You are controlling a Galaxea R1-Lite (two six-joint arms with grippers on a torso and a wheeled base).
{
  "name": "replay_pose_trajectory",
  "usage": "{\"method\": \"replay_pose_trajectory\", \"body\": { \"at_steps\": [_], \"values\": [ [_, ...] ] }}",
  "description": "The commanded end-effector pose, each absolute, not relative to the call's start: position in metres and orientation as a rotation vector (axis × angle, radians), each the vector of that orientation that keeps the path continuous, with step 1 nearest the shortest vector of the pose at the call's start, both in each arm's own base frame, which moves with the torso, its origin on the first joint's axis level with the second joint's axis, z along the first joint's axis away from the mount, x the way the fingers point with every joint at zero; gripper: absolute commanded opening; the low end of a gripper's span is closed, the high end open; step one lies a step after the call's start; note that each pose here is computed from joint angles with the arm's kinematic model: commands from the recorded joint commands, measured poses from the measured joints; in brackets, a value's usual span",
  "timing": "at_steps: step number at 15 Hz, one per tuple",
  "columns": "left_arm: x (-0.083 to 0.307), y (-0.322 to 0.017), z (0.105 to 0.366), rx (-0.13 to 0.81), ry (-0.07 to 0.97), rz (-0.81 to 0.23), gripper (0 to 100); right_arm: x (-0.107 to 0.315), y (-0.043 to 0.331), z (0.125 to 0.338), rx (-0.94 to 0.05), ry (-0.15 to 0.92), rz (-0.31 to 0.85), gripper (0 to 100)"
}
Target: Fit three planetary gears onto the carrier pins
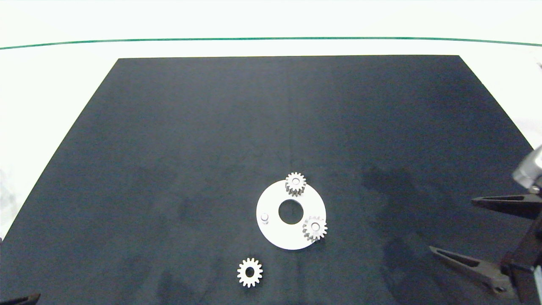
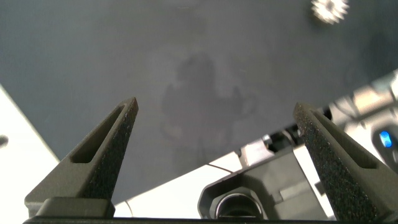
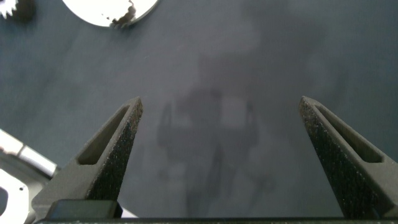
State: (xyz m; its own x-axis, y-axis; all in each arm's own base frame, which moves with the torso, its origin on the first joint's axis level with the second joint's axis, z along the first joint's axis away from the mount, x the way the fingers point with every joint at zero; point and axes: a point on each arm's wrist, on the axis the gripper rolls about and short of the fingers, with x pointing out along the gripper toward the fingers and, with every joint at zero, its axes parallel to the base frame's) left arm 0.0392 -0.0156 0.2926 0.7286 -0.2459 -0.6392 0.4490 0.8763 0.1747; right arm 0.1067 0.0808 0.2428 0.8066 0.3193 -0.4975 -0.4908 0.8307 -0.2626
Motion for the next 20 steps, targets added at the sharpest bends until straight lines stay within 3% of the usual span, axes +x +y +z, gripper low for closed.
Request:
{"method": "replay_pose_trajectory", "body": {
  "at_steps": [1,5,8,11,15,20],
  "values": [
    [0.054,-0.028,0.272,0.449,0.752,-0.497,100,0.087,0.056,0.252,-0.345,0.366,0.388,100],
    [0.089,-0.052,0.252,0.475,0.827,-0.523,100,0.086,0.055,0.262,-0.315,0.281,0.380,100],
    [0.115,-0.080,0.221,0.443,0.768,-0.544,100,0.087,0.055,0.265,-0.311,0.269,0.376,100],
    [0.122,-0.105,0.202,0.433,0.781,-0.532,100,0.082,0.052,0.271,-0.323,0.236,0.378,100],
    [0.121,-0.129,0.182,0.569,0.726,-0.490,100,0.082,0.052,0.276,-0.320,0.218,0.380,100],
    [0.120,-0.155,0.175,0.668,0.672,-0.573,100,0.079,0.049,0.278,-0.323,0.201,0.377,100]
  ]
}}
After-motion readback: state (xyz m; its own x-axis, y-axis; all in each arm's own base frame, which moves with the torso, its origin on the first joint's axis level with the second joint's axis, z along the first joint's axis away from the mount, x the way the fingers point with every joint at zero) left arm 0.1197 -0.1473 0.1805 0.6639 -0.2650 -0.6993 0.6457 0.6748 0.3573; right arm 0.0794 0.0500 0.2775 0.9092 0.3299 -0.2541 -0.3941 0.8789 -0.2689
